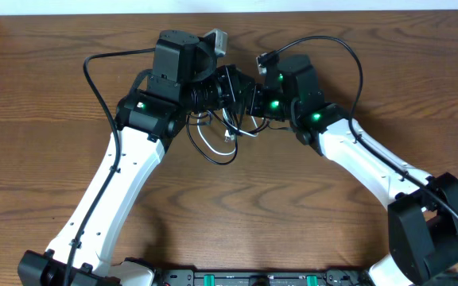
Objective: Untangle cables
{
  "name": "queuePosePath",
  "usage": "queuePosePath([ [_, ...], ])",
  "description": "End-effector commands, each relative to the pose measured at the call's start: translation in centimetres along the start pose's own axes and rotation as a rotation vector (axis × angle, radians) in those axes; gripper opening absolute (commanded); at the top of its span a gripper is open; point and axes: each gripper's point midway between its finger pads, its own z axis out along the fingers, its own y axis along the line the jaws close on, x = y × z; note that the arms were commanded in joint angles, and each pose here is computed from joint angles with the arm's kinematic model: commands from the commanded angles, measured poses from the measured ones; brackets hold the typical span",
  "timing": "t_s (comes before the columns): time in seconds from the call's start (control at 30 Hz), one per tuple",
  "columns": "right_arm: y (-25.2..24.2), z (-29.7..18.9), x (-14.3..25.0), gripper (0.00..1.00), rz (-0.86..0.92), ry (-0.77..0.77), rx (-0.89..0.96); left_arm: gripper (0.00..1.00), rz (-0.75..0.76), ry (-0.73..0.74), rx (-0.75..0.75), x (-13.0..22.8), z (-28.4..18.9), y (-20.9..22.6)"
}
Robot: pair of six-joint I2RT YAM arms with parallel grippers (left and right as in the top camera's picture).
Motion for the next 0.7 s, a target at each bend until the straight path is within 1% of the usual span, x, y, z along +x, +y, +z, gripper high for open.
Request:
queuePosePath([
  [0.0, 0.1, 1.0, 0.6, 0.6, 0.018, -0.009, 0.031, 0.07, 0.02, -0.037, 0.059, -0.9, -1.2, -2.0],
  [0.1, -0.2, 1.4, 0.9, 0.58, 0.015, -0.015, 0.051, 0.07, 0.046, -0.069, 0.097, -1.7, -2.0, -2.9],
  [0.13, -0.4, 1.5, 0.9, 0.56, 0.018, -0.015, 0.057, 0.07, 0.049, -0.072, 0.113, -1.8, -2.2, -3.3],
  [0.17, -0.6, 1.6, 1.0, 0.5, 0.02, -0.011, 0.061, 0.07, 0.054, -0.077, 0.133, -2.0, -2.6, -3.6],
  [0.2, -1.4, 1.9, 1.2, 0.4, 0.03, -0.005, 0.083, 0.07, 0.056, -0.093, 0.149, -2.4, -3.4, -3.9],
  [0.27, -2.5, 1.8, 1.4, 0.35, 0.046, -0.005, 0.13, 0.07, 0.054, -0.132, 0.151, -3.3, -5.0, -3.8],
  [0.33, -3.5, 1.5, 1.4, 0.22, 0.053, -0.005, 0.166, 0.07, 0.048, -0.176, 0.147, -4.2, -6.5, -3.6],
  [0.37, -3.9, 1.4, 1.4, 0.19, 0.047, -0.004, 0.18, 0.07, 0.048, -0.193, 0.145, -4.5, -7.1, -3.5],
  [0.47, -5.4, 0.8, 1.5, 0.01, 0.033, 0.013, 0.229, 0.07, 0.051, -0.273, 0.132, -5.9, -9.9, -3.1],
  [0.57, -7.2, 0.0, 1.4, 0.01, 0.043, 0.022, 0.289, 0.07, 0.042, -0.327, 0.111, -6.7, -12.0, -2.4],
  [0.67, -8.8, -0.9, 0.9, 0.01, 0.016, 0.03, 0.322, 0.07, 0.01, -0.337, 0.069, -6.7, -13.0, -0.9],
])
